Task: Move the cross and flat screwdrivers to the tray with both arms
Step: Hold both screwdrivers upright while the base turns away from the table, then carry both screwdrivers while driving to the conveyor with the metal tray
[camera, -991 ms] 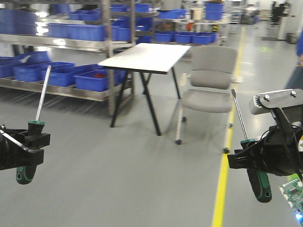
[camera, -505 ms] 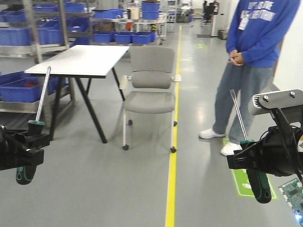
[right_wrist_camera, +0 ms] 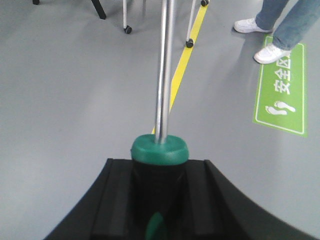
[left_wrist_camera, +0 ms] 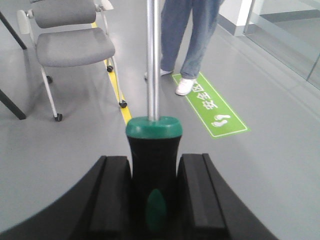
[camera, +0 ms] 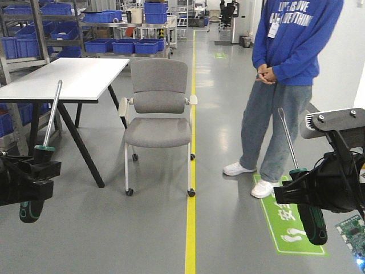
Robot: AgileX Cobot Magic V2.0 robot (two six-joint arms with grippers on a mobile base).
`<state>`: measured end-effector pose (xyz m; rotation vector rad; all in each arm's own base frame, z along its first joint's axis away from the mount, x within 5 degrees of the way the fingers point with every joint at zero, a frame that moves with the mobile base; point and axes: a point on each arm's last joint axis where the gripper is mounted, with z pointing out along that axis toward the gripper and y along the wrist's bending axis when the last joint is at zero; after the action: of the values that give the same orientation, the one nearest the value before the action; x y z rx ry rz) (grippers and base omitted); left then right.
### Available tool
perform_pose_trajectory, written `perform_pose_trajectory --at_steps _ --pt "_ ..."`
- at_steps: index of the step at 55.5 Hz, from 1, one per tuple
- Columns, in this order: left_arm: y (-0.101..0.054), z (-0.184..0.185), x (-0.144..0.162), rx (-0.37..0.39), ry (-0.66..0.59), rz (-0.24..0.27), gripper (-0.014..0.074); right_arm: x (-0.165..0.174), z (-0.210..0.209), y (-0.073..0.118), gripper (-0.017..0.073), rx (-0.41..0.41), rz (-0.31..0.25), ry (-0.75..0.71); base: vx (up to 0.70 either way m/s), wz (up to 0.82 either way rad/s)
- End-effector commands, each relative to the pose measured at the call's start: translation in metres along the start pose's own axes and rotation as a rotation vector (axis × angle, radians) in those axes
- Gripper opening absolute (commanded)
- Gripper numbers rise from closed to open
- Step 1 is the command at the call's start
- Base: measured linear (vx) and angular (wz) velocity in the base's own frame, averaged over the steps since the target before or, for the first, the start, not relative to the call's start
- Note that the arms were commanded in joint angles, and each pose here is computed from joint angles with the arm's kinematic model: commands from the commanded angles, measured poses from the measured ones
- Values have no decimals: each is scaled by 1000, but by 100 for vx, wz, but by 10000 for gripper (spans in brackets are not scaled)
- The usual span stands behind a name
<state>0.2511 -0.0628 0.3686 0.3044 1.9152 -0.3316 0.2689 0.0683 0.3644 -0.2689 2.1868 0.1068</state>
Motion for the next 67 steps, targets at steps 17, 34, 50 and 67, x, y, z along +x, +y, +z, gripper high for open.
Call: perform_pose_trajectory --at_steps 17,34,50,67 --pt "-1 -11 -20 -26 -114 -14 0 -20 -18 -2 -8 5 -6 -149 41 24" --pt "-1 -11 -20 -25 -114 -14 0 -20 -18 -2 -8 5 -6 -149 49 44" --pt "-1 -11 -20 -25 -114 -14 0 -20 -18 -2 -8 5 -6 -149 53 54" --pt "-1 -11 -20 -25 -114 -14 0 -20 -18 -2 -8 5 -6 -149 55 57"
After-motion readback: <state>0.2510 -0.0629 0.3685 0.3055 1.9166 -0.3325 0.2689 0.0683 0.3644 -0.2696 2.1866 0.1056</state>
